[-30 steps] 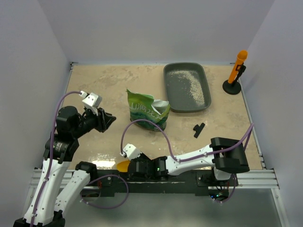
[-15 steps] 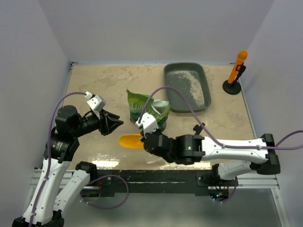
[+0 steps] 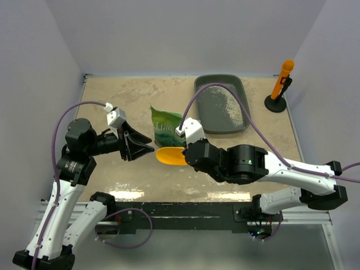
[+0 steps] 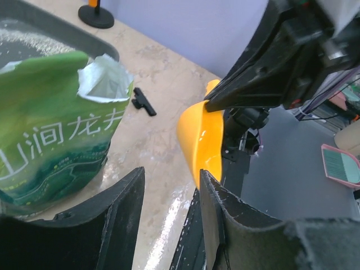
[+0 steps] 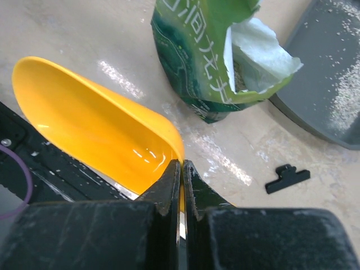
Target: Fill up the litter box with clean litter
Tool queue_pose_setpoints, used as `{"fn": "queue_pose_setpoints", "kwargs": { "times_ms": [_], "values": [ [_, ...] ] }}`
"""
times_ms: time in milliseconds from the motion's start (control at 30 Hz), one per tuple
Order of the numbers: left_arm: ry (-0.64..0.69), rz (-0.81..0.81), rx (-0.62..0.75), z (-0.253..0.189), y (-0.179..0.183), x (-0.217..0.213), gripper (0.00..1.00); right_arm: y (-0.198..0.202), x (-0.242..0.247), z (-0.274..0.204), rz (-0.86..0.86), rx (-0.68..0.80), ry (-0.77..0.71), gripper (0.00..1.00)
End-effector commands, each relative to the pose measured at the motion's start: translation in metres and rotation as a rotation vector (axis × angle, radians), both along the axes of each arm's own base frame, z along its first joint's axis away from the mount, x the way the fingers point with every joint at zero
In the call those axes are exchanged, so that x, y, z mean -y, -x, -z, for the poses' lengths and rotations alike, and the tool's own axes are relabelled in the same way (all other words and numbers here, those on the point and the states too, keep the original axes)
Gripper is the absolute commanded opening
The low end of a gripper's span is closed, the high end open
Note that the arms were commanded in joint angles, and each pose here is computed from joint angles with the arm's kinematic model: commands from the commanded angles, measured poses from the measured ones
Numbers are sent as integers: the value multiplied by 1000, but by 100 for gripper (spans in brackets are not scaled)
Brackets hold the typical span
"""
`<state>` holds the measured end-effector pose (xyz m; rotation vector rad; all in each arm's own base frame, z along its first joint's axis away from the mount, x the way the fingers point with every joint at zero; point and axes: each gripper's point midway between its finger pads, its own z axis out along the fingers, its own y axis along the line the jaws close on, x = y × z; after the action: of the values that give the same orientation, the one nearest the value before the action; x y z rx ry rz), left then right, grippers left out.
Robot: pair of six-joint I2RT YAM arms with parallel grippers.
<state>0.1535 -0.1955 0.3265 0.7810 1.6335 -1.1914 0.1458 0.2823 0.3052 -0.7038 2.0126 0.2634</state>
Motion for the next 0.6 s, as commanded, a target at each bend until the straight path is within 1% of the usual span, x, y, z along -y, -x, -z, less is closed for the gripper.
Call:
{"fn": "queue_pose_setpoints", "kwargs": {
  "times_ms": [0, 167, 433, 567],
  "values": [
    [70, 73, 20, -33, 12, 6, 49, -6, 24, -26, 55, 49, -10, 0],
    [128, 96, -42, -35, 15, 10, 49, -8, 32, -32, 68, 68, 1, 0],
    [103, 59, -148, -15, 6, 10, 48, -14, 10, -47, 38, 105, 13, 0],
    [103, 56, -160, -15, 5, 11, 47, -17, -3, -52, 27, 122, 19, 0]
  ]
}}
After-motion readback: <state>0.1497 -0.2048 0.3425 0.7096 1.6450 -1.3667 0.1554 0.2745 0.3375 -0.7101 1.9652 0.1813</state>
